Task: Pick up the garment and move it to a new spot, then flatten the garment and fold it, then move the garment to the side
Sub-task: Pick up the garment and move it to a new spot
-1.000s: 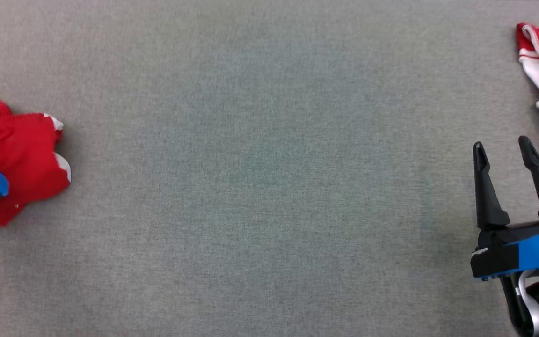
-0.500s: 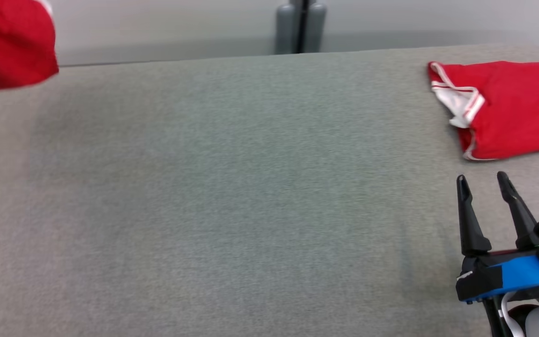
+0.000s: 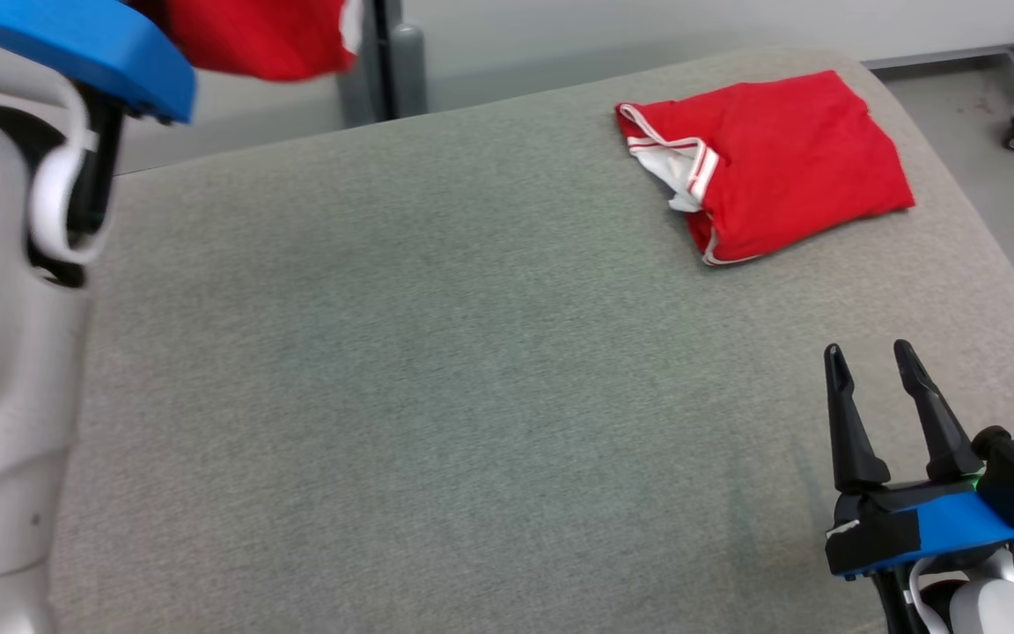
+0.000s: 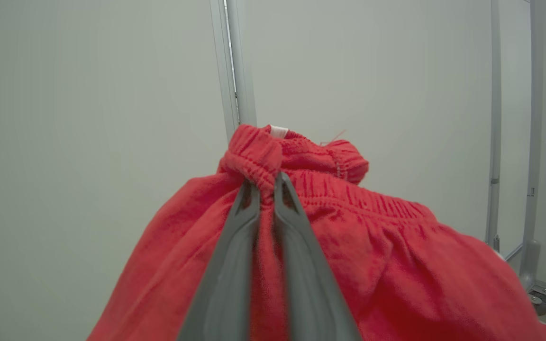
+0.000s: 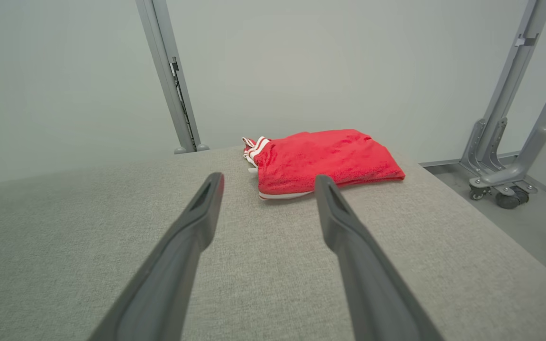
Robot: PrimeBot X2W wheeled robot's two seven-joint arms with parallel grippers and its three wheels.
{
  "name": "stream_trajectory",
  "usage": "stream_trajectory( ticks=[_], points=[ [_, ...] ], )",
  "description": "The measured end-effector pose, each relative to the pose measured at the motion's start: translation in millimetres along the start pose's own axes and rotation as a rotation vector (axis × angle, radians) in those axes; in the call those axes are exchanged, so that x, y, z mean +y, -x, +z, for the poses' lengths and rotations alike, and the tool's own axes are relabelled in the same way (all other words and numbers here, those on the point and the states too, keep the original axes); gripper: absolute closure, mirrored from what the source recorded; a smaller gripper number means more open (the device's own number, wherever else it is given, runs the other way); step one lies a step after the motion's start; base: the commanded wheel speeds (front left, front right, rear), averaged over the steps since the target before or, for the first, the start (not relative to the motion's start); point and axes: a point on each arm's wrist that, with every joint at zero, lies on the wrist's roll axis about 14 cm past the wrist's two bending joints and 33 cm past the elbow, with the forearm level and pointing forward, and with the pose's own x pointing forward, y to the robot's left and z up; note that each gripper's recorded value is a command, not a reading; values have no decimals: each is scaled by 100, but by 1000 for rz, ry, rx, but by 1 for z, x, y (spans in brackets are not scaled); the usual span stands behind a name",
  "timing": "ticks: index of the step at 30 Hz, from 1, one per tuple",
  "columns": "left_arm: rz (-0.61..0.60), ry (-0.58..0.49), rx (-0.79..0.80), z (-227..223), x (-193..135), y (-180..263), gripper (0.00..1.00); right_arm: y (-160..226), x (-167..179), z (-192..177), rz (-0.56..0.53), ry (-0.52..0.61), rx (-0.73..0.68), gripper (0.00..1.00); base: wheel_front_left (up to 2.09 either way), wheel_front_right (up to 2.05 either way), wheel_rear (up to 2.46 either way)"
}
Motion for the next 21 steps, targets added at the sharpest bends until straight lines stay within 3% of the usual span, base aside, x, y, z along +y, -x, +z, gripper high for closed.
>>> stream_trajectory(
  ticks=[9, 21],
  points=[
    [-110, 100, 152, -70, -62, 14, 100, 9, -10, -1, -34, -15, -10, 0, 0, 0, 0],
    [-131, 246, 504, -205, -116, 99, 100, 5, -3, -4, -13, -22, -4, 0, 0, 0, 0]
  ],
)
